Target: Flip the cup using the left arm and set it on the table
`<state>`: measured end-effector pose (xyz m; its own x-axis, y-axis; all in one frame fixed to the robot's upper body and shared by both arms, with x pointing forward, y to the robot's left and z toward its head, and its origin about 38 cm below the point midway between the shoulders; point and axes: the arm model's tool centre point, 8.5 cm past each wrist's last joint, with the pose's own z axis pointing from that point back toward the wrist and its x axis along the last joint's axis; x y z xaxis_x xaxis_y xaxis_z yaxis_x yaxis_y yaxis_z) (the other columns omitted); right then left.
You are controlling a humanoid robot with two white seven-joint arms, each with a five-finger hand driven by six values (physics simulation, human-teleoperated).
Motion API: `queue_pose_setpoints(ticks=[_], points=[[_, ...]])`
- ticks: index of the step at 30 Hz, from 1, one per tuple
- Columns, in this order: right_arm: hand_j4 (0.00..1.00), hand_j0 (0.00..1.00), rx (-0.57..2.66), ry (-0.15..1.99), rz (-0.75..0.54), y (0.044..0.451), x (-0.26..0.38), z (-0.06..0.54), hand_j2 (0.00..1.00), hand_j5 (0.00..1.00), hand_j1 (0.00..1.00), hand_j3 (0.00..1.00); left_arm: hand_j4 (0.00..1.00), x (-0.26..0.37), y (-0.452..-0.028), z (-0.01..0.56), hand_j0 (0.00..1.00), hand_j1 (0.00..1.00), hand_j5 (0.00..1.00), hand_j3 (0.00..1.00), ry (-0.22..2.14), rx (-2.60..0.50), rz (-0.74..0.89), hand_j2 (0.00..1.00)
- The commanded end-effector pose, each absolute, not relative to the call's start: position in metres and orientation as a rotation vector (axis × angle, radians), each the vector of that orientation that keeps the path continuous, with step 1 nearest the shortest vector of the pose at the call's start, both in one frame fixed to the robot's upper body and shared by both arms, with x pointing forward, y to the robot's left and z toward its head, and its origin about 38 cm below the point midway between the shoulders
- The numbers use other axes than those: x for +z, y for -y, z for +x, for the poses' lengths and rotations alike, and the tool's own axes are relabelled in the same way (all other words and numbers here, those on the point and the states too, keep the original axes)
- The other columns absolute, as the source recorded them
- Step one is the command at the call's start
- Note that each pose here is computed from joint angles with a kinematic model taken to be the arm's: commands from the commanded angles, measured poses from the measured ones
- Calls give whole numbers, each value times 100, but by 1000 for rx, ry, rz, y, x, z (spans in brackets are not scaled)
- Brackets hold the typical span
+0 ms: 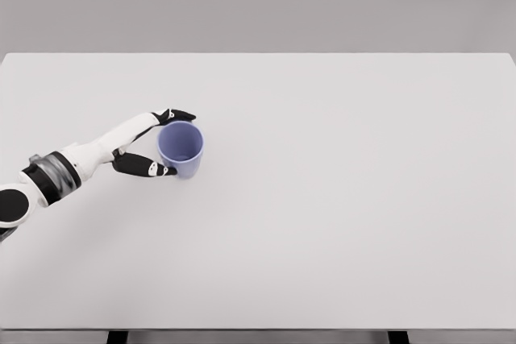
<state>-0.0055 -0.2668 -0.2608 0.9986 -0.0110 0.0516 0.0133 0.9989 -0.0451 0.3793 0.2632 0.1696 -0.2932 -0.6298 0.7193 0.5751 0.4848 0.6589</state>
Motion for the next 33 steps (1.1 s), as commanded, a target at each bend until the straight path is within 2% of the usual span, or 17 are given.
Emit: queue_pose_setpoints(ticks=[1,6,9,24,33], points=[[100,100,-12,52,-45,267,-261,-5,100,100,100,100,87,170,-263,379,87,87,87,87,1450,-1173,45,87],[100,100,-12,52,-45,267,-261,-5,100,100,100,100,92,169,-264,379,92,92,92,92,1448,-1169,45,92],[100,100,-12,52,-45,267,-261,-5,100,100,100,100,100,169,-264,379,100,100,100,100,1448,-1170,46,100],[100,100,-12,50,-45,267,-261,-6,100,100,100,100,100,172,-270,379,100,100,100,100,1442,-1181,71,100],[100,100,-12,52,-45,267,-261,-5,100,100,100,100,100,193,-313,382,100,100,100,100,1404,-1202,203,100]])
